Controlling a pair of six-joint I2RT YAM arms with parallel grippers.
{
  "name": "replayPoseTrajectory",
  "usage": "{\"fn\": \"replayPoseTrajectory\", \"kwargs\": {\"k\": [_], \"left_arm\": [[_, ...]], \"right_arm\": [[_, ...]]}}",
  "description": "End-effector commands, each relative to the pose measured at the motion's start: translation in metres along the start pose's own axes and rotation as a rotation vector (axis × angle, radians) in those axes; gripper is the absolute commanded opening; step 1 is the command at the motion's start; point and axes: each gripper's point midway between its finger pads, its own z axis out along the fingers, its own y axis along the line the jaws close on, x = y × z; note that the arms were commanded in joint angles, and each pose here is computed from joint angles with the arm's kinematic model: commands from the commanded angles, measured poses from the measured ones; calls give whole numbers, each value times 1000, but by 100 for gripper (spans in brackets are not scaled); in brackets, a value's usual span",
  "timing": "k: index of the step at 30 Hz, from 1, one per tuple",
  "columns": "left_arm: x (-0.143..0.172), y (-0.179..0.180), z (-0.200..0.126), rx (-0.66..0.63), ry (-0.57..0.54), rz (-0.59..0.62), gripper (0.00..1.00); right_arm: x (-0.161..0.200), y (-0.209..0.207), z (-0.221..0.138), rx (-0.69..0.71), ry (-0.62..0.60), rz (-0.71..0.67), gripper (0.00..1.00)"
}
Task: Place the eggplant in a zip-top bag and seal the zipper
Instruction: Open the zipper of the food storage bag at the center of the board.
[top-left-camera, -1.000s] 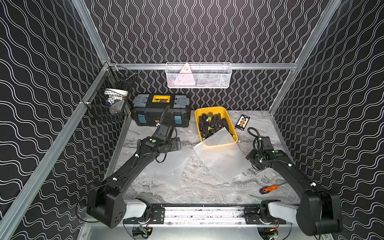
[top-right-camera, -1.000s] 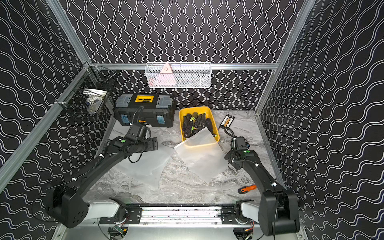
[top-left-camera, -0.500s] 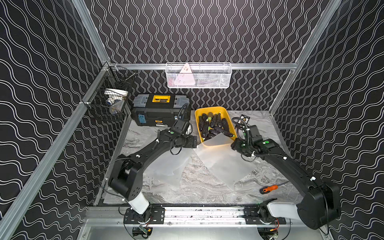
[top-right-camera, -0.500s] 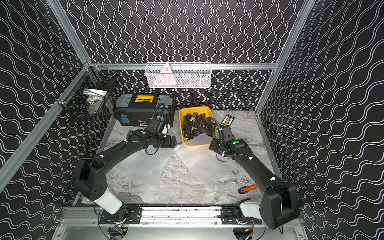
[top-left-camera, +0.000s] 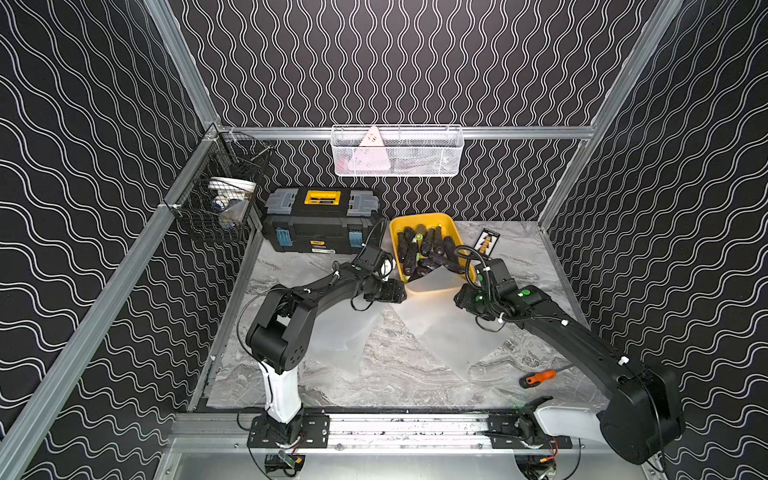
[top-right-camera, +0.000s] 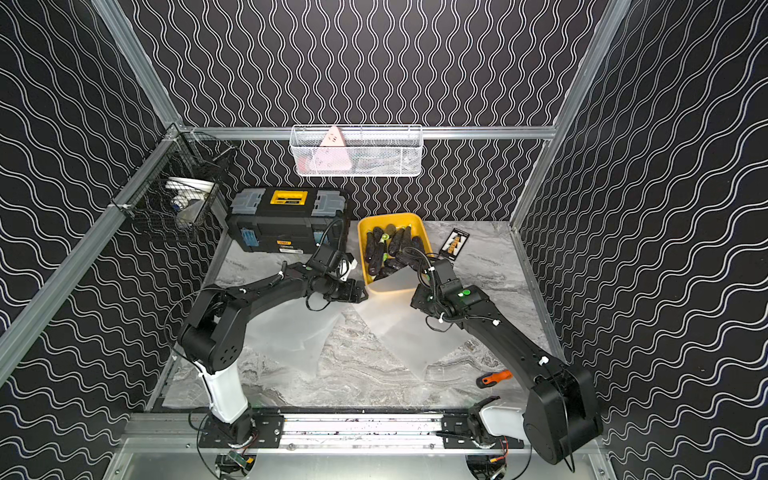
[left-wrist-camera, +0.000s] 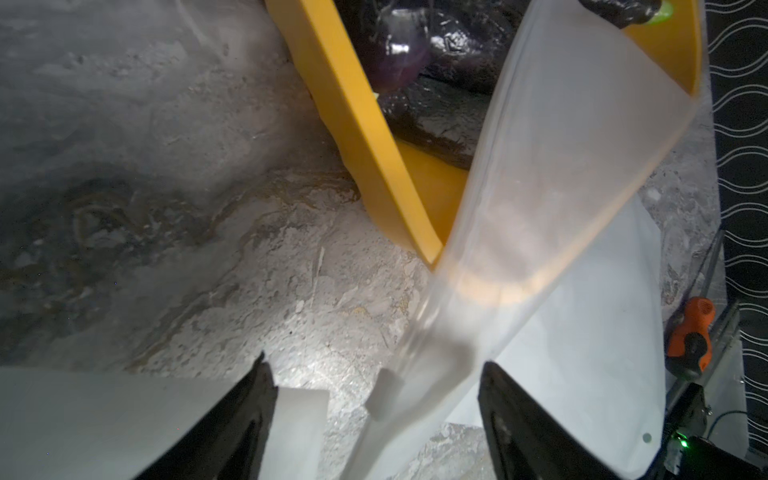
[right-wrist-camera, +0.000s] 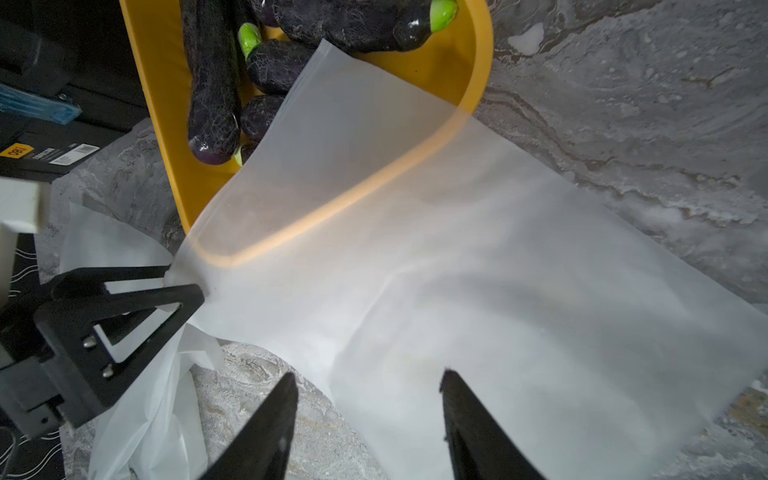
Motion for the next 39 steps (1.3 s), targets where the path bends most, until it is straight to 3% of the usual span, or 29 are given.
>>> {"fn": "replayPoseTrajectory", "kwargs": {"k": [1, 6, 10, 14, 18, 24, 30, 34, 39], "left_arm": [[-1, -15, -7, 72, -12, 45, 65], [14, -17, -14, 95, 22, 20, 20], [20, -28, -28, 131, 7, 16, 1], [33, -51, -53, 154, -20, 38, 0], [80, -80, -69, 93, -54, 136, 0], [140, -98, -64, -33, -175, 253, 0], [165, -109, -52, -102, -202, 336, 0], [165, -103, -50, -115, -242, 307, 0], [164, -113, -44, -73, -252, 354, 0]], "right_arm": [[-7, 5, 1, -9, -28, -5, 57], [-7, 6, 8, -10, -22, -3, 57], [-7, 5, 9, 0, -20, -7, 57], [-11, 7, 2, 6, -18, -21, 57], [-5, 26, -12, -6, 5, -76, 57], [23, 46, -6, -94, 110, -24, 58], [56, 23, 2, -45, 168, 49, 55], [70, 10, -4, -56, 177, 139, 54], [77, 14, 8, -107, 190, 218, 54]]}}
